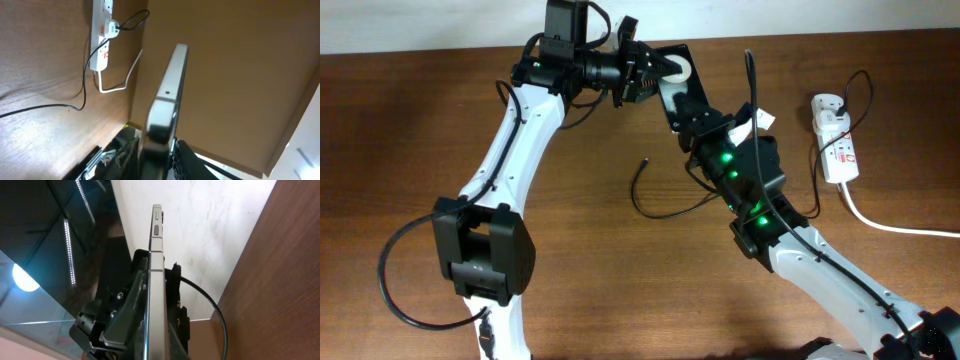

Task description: Plug charger to phone and switch on socket

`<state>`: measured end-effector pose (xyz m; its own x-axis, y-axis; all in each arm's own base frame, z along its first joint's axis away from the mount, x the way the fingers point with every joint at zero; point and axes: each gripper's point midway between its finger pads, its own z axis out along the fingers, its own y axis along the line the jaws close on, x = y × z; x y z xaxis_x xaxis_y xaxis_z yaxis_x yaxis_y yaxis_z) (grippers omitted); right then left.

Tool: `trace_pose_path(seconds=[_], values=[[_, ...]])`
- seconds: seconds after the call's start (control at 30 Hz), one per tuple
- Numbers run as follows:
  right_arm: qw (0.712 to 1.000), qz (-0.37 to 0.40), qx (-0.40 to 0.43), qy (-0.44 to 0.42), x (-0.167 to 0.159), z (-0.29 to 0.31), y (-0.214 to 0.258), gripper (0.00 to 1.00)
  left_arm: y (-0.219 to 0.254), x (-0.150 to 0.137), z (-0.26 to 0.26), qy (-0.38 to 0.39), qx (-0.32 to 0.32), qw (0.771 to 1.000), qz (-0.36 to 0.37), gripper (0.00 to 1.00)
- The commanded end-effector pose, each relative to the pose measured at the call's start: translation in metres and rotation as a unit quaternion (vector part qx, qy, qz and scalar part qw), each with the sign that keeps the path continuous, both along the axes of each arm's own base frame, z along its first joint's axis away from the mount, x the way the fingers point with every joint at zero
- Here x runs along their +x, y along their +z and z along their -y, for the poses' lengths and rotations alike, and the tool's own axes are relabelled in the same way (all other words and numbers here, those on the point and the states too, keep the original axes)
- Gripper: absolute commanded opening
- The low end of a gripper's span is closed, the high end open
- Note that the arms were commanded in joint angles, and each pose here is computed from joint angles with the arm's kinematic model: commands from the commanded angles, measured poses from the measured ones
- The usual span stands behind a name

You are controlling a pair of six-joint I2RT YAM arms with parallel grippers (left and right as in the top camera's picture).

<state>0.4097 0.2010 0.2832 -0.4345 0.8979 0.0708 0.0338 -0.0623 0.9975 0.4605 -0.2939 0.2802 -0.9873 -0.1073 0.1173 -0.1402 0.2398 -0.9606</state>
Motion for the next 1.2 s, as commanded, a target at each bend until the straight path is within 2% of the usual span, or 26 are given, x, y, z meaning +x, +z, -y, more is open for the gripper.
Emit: trace_pose_path(seconds=[0.0,0.13,0.27,0.5,0.53,0.73,0.77,0.83,0.97,1.03,1.07,1.1,1.17], values=[[1.0,0.028,0.009,0.001,0.0,-0.006,0.024,0.04,-0.005,0.007,-0.002,0.018,0.008,1.0,-0.01,0.26],[1.0,0.028,0.009,0.002,-0.001,-0.009,0.024,0.04,-0.005,0.007,-0.001,0.02,0.008,1.0,-0.017,0.16],[1.0,0.028,0.01,-0.001,0.0,-0.008,0.024,0.04,-0.005,0.006,0.0,0.021,0.007,0.999,-0.028,0.14],[1.0,0.028,0.01,-0.001,0.0,-0.008,0.024,0.05,-0.005,0.005,0.001,0.024,0.007,0.999,-0.038,0.02],[1.0,0.028,0.01,-0.001,0.0,-0.008,0.024,0.11,-0.005,0.005,0.001,0.024,0.007,0.999,-0.038,0.0],[1.0,0.028,0.009,-0.001,0.0,-0.008,0.024,0.41,-0.005,0.006,0.001,0.024,0.007,0.999,-0.035,0.0],[1.0,0.028,0.009,-0.001,0.0,-0.008,0.024,0.53,-0.005,0.006,0.0,0.024,0.008,0.999,-0.029,0.0],[1.0,0.027,0.008,-0.001,0.0,-0.008,0.023,0.69,-0.005,0.008,-0.001,0.021,0.011,1.0,-0.007,0.0],[1.0,-0.012,-0.014,0.0,0.0,-0.008,0.001,0.82,-0.006,0.014,-0.014,0.014,0.019,0.998,0.057,0.0],[0.999,-0.035,-0.029,0.006,-0.002,-0.009,-0.012,0.84,-0.007,0.019,-0.023,0.011,0.025,0.995,0.096,0.0],[0.998,-0.036,-0.047,0.009,-0.003,-0.01,-0.016,0.88,-0.01,0.02,-0.029,0.011,0.031,0.994,0.105,0.0],[0.996,-0.021,-0.09,0.016,-0.004,-0.011,-0.02,0.99,-0.014,0.021,-0.038,0.012,0.039,0.993,0.108,0.0],[0.989,-0.003,-0.144,0.03,-0.006,-0.014,-0.024,0.99,-0.024,0.021,-0.058,0.012,0.056,0.991,0.118,0.0]])
